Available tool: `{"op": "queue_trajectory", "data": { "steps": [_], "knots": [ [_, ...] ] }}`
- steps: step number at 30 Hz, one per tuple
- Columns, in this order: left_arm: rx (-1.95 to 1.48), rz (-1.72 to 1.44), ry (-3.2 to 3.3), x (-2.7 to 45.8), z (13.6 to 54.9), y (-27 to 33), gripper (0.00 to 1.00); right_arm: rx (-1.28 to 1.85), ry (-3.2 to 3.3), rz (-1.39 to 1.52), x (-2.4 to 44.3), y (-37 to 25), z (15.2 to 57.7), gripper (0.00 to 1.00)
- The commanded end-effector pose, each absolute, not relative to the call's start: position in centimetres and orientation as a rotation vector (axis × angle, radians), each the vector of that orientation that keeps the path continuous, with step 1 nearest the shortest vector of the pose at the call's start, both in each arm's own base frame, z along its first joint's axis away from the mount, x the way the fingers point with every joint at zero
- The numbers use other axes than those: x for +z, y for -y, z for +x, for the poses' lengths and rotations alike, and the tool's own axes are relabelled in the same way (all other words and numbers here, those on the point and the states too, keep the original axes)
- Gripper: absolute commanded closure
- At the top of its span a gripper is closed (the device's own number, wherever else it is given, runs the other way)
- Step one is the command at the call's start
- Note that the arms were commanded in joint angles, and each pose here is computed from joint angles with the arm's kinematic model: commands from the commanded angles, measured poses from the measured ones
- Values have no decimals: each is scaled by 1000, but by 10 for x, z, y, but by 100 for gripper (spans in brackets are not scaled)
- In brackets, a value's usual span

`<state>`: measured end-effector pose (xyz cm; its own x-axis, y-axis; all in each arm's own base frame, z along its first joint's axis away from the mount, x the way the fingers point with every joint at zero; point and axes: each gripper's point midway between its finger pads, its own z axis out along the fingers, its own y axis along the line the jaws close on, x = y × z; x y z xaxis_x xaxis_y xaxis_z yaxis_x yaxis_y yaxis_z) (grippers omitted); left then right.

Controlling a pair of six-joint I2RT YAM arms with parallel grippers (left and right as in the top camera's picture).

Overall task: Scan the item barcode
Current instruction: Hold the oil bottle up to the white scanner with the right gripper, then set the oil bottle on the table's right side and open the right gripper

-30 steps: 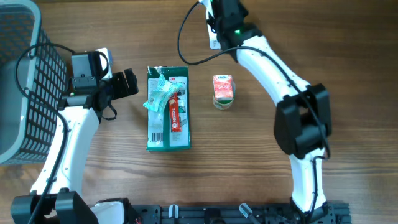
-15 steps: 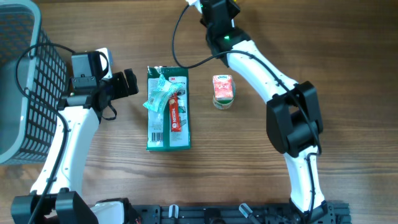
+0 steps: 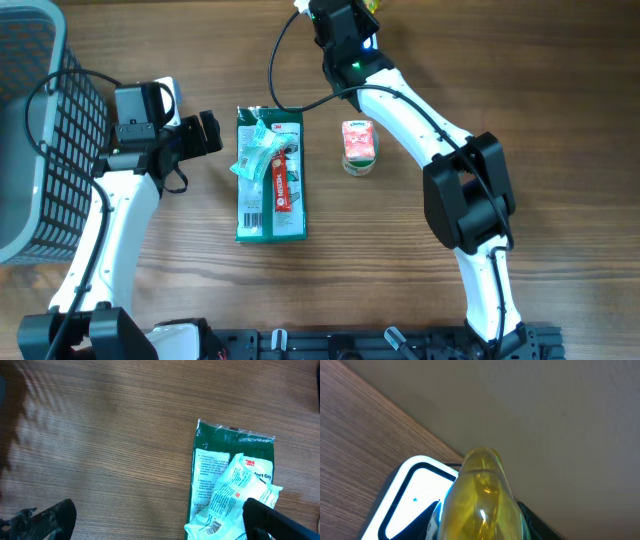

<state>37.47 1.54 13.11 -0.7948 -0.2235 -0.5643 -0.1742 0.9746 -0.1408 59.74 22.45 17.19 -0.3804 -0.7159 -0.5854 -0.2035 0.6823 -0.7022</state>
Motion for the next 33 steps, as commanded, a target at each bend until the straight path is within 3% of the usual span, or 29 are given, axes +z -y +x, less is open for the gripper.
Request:
{"op": "queue_trajectory", "data": {
  "steps": [1, 6, 11, 16, 24, 27, 31, 32, 33],
  "knots": [
    [-107, -239, -2481, 143, 378, -14, 0, -664, -1871, -550, 233, -209, 593, 76],
    [-107, -240, -2481, 143, 378, -14, 0, -567, -1905, -349, 301, -169, 562, 76],
    [-107, -239, -2481, 143, 378, -14, 0, -346, -2108, -226, 322, -108, 512, 80],
    [-107, -239, -2481, 143, 378, -14, 0, -30, -2512, -46, 269, -32, 451, 75],
    [-107, -239, -2480, 143, 379, -14, 0, -12, -2855, 529, 152, 99, 377, 73],
    [-107, -239, -2481, 143, 378, -14, 0, 121, -2839, 624, 115, 111, 370, 72],
    [-107, -239, -2481, 143, 378, -14, 0, 186, -2826, 675, 90, 116, 363, 59],
    [-107, -239, -2481, 143, 378, -14, 0, 184, -2822, 676, 90, 117, 363, 31],
    [-107, -239, -2481, 143, 378, -14, 0, 184, -2819, 675, 90, 117, 364, 15]
  ]
}}
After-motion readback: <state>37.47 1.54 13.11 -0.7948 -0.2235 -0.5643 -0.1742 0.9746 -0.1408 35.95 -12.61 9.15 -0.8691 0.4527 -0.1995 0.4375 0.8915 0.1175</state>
